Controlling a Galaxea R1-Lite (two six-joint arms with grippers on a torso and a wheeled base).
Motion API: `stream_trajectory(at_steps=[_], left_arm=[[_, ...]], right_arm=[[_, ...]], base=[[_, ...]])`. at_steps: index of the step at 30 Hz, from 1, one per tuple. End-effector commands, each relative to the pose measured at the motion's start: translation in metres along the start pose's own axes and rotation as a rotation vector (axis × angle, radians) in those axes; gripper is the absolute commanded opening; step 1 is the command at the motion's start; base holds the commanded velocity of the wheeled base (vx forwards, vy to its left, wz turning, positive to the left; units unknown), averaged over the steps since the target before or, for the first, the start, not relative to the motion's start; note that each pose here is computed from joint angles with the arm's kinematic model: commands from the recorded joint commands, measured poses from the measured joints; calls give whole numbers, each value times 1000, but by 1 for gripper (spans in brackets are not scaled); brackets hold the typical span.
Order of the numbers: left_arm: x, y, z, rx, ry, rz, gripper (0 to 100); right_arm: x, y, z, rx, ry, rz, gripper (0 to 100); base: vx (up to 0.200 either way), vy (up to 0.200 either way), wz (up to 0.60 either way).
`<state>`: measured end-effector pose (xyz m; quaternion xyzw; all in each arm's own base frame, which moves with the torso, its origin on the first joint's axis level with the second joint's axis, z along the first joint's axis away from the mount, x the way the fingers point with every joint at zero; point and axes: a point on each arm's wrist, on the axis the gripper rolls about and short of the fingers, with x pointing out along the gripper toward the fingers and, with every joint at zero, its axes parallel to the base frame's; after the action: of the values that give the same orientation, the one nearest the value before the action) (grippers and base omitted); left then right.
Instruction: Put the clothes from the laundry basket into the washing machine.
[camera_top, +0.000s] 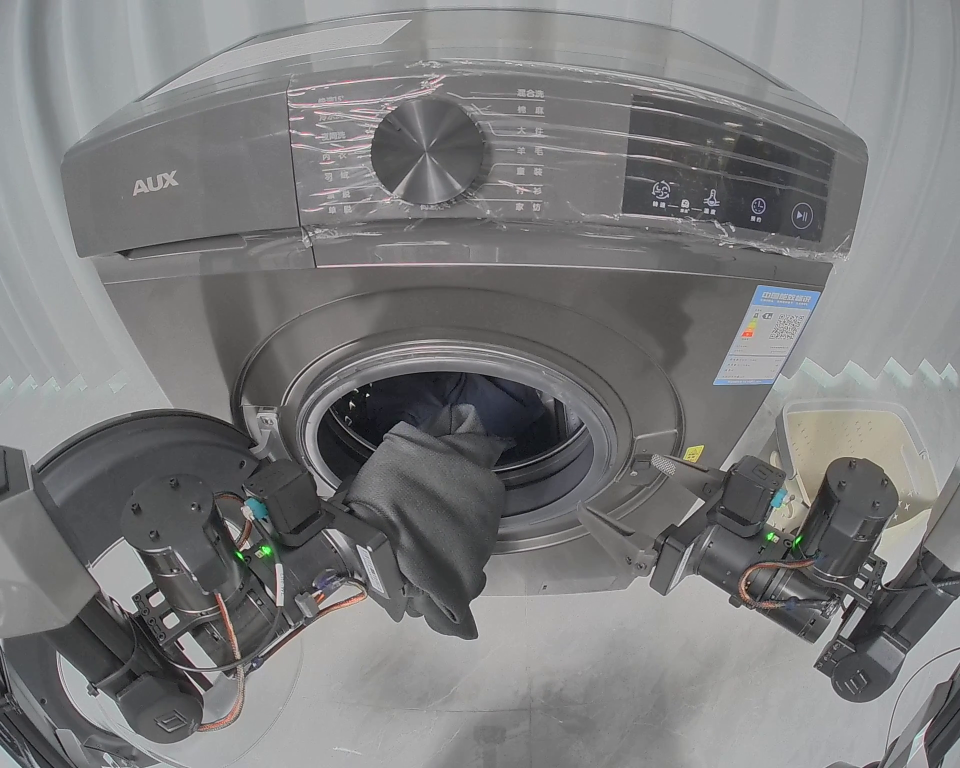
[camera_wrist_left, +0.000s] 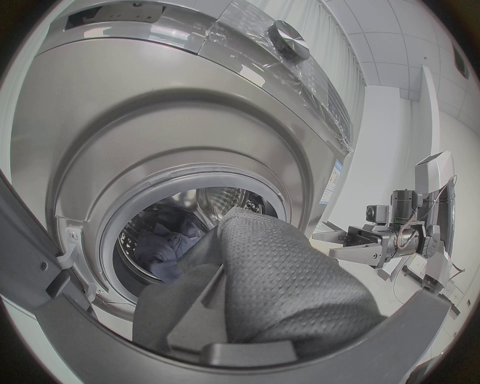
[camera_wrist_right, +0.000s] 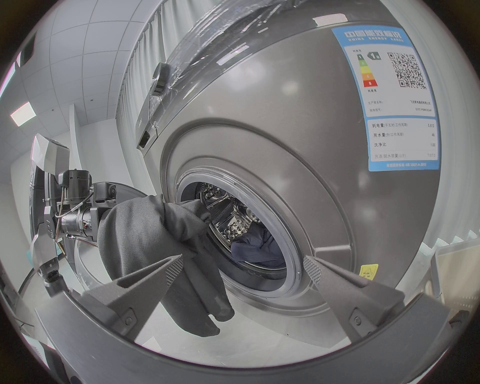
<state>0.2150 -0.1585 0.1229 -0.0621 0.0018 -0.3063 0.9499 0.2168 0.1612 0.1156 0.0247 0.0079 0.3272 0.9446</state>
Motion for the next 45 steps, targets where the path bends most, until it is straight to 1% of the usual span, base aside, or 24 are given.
stream_trajectory(at_steps=[1,6,8,11,13,16,19,22,25,28,29,31,35,36,40,42,45], left_arm=[[1,0,-1,-1,2,2,0],[4,-1,-5,1,15,-2,0],[5,-4,-7,-1,23,-12,0],[7,-7,-7,-1,13,-1,0],[15,-7,-6,-14,1,-2,0],[28,-5,-18,-5,27,-12,0],[35,-5,-27,-11,53,-33,0],[47,-6,-30,-18,47,-69,0],[59,-2,-36,-20,41,-58,0],[64,0,-42,-32,54,-49,0],[68,1,-47,-38,63,-45,0],[75,3,-52,-39,61,-39,0],[101,17,-59,-35,19,15,0],[109,18,-60,-36,1,19,0],[121,19,-66,-38,-13,23,0],[123,16,-70,-40,-8,29,0],[125,16,-75,-41,2,27,0]], right_arm=[[0,2,-1,0,3,6,100],[-2,7,-3,1,18,24,100],[-5,8,-6,1,34,29,100],[-20,12,-12,1,81,53,100],[-30,13,-18,2,122,68,100],[-34,16,-22,3,146,94,100],[-35,17,-24,2,155,98,100],[-37,18,-25,2,165,104,100],[-39,18,-26,2,171,105,100],[-39,19,-26,3,171,106,100],[-39,19,-26,3,170,106,100],[-39,19,-26,3,171,105,100],[-38,18,-26,3,173,100,100],[-39,18,-26,3,174,100,100],[-38,19,-26,3,173,102,100],[-38,18,-26,3,168,100,100],[-37,18,-25,3,162,101,100]], base=[[0,0,0],[0,0,0],[0,0,0],[0,0,0],[0,0,0],[0,0,0],[0,0,0],[0,0,0],[0,0,0],[0,0,0],[0,0,0],[0,0,0],[0,0,0],[0,0,0],[0,0,0],[0,0,0],[0,0,0]])
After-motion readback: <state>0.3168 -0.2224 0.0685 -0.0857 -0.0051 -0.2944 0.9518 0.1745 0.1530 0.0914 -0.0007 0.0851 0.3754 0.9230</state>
